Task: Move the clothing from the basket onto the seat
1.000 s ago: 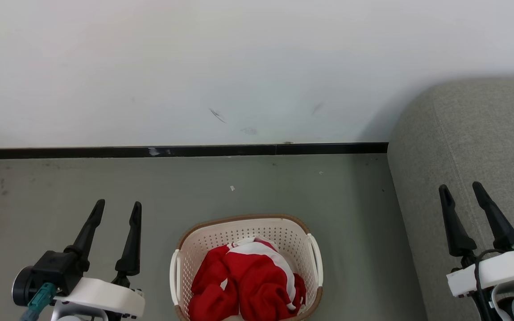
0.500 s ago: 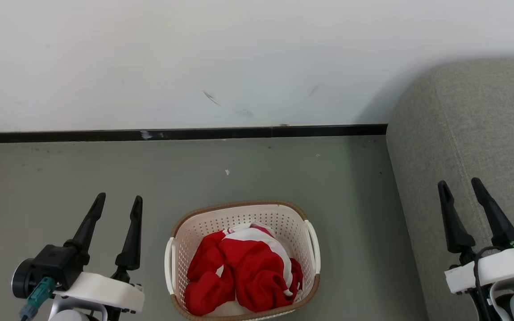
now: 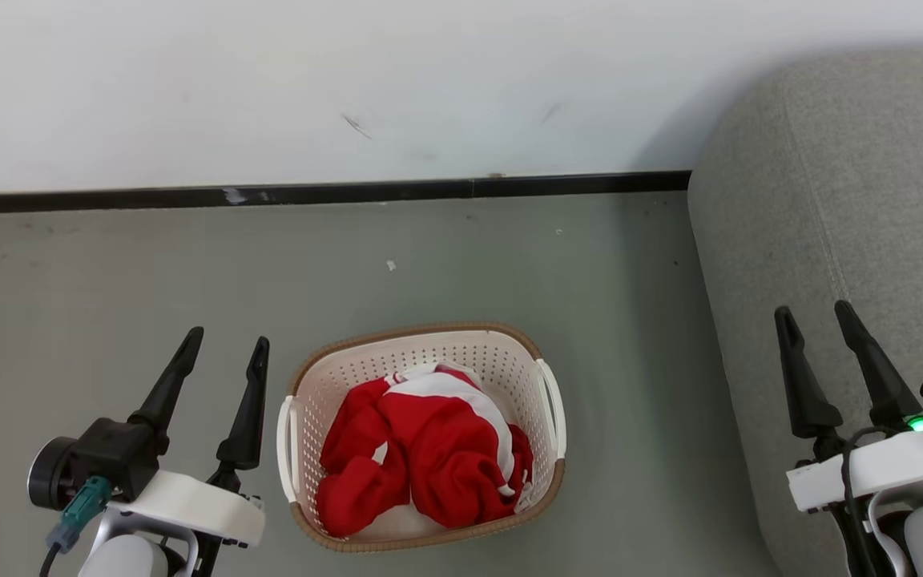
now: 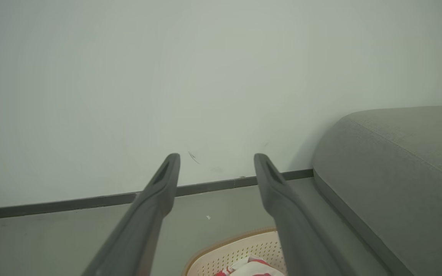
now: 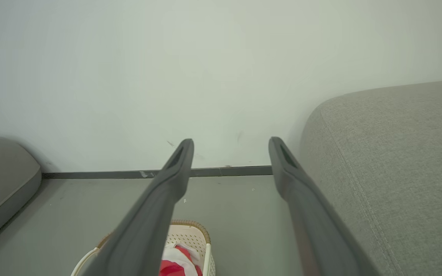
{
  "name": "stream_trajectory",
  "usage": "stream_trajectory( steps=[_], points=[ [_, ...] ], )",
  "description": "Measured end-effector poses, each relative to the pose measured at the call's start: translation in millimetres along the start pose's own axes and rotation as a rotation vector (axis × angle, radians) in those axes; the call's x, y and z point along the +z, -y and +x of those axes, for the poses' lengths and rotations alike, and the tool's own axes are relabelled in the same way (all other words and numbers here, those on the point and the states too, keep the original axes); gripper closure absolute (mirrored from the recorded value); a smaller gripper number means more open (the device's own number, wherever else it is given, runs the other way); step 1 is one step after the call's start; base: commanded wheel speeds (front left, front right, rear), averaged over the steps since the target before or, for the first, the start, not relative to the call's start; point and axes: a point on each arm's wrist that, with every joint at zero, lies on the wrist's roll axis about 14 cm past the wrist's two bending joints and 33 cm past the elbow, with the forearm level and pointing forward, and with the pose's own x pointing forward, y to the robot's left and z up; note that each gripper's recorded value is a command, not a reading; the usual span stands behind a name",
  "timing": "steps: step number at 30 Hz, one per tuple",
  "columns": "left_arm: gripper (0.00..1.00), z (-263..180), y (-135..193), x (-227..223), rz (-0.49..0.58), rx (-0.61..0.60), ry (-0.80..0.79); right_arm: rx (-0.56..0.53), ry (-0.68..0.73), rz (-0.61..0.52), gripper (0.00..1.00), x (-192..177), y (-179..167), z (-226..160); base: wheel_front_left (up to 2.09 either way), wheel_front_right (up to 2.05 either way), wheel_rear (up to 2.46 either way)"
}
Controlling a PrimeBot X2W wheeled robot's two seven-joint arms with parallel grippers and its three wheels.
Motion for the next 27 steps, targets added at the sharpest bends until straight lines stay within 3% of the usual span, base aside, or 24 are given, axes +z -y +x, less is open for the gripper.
stream_trajectory(
  steps=[27],
  points=[
    [0.0,41,20,-86,0.059,-0.16,-0.214,-0.053,-0.068,0.014,0.0,-36,14,25,0.0,0.0,0.0]
  ],
)
